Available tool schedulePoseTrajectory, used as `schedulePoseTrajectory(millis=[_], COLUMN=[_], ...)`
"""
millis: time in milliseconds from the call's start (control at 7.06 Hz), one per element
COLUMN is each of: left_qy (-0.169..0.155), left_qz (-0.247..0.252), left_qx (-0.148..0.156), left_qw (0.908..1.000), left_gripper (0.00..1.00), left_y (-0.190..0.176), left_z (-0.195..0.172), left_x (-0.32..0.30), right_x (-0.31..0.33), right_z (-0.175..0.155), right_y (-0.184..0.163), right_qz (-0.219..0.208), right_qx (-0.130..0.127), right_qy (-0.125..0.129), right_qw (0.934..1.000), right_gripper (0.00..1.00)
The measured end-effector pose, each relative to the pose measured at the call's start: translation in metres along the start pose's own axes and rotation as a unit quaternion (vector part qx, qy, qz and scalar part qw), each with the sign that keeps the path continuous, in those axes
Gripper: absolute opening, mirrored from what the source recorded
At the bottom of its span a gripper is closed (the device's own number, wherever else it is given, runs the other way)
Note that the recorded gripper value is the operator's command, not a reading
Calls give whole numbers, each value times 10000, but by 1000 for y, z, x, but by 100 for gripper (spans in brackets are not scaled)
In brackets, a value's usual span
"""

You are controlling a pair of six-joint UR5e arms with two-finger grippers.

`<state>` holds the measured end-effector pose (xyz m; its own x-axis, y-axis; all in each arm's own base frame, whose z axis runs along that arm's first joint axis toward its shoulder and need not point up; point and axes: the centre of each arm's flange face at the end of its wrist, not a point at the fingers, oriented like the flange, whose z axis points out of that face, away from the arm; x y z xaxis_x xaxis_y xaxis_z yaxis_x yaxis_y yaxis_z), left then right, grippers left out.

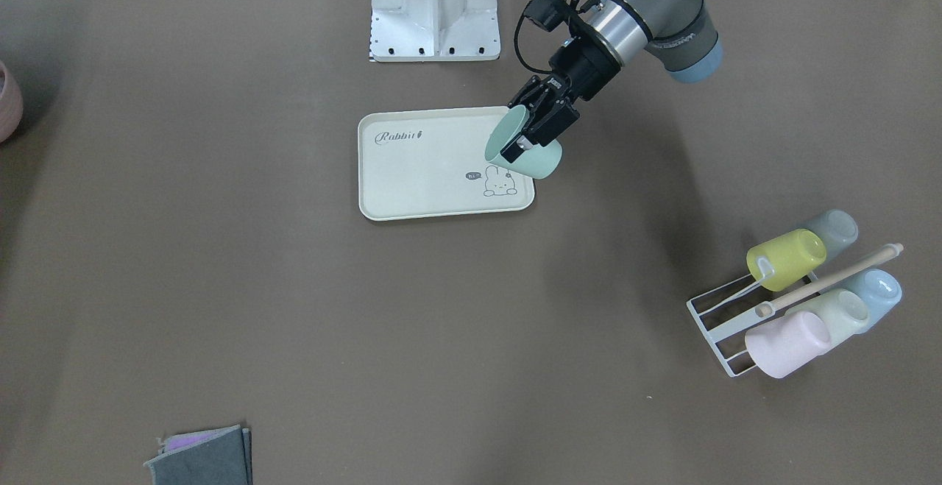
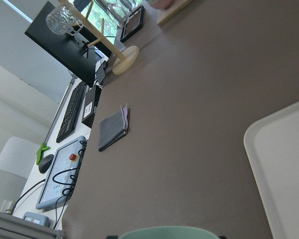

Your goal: Pick up and place green cup on tray

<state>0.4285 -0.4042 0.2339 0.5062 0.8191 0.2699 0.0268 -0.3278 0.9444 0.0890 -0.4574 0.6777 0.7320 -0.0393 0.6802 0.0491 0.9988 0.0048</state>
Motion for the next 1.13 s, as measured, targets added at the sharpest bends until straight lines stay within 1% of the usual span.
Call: schedulePoseTrajectory(millis=[142,283,425,566,708,850,991,1133], left_qy=[102,230,400,619,785,844,854,849], left_qz=[-563,-1171,-1825,-2464,-2894,-3058,-3072,-2981], left_qx=[276,486,616,625,547,502,567,745], left_qw=[9980,9917,9805,9652,9524,9470,9461,9478], left_gripper=[37,37,37,36,36,36,36,36], left_y=[-4,-6,-7,-7,-4,-1,4,12], left_z=[15,33,51,67,82,92,101,106], left_x=[13,29,45,59,68,72,75,78], right_x=[-1,-1,0,0,-1,-2,-2,-2], right_z=[-1,-1,0,0,-1,-1,-2,-2], right_y=[0,0,0,0,0,0,0,0], right_qz=[4,7,10,7,1,-5,-8,-11], right_qx=[6,7,4,5,9,16,20,22], right_qy=[-1,-4,-6,-6,-10,-17,-23,-26], right_qw=[10000,10000,10000,10000,10000,10000,10000,10000], right_gripper=[100,100,100,100,100,100,100,100])
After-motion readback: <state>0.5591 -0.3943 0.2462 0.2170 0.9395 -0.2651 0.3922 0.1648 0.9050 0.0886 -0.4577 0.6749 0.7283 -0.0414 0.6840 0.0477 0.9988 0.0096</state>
